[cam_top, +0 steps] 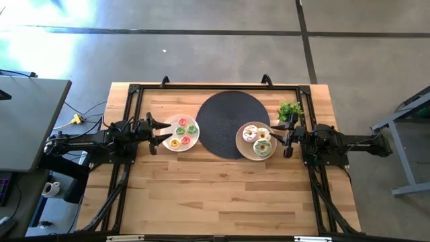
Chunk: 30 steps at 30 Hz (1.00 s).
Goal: Pick & Place donuts
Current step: Return to Home Position
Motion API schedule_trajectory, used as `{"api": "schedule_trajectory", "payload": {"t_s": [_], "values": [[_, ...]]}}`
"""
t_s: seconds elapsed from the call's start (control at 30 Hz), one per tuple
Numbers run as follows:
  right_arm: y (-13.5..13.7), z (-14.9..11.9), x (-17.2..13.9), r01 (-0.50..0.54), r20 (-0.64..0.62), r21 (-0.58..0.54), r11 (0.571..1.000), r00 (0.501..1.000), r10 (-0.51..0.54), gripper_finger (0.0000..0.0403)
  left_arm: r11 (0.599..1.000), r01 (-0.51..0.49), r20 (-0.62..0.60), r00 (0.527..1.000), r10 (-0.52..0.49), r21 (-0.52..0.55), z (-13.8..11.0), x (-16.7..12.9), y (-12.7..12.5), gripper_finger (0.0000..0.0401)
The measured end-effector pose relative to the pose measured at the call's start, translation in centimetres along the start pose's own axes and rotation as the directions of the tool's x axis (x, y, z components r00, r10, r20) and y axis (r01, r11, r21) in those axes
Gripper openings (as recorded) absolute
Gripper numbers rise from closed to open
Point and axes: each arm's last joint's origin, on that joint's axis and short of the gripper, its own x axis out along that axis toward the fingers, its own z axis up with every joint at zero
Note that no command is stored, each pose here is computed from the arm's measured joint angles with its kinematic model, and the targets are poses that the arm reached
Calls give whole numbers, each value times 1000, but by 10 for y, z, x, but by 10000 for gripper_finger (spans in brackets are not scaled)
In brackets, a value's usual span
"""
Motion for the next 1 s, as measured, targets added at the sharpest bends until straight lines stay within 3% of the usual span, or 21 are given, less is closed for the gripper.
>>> {"api": "schedule_trajectory", "payload": {"t_s": [0.6, 1.0], "values": [[0, 0, 0, 1, 0, 0, 1000, 1000, -1, 124, 1000, 2, -4, 1000, -2, 1, 0, 0, -1, 202], [0, 0, 0, -1, 3, 1, 1000, 1000, 1, 124, 967, 253, -30, 967, -253, 11, -1, -5, -26, 202]]}}
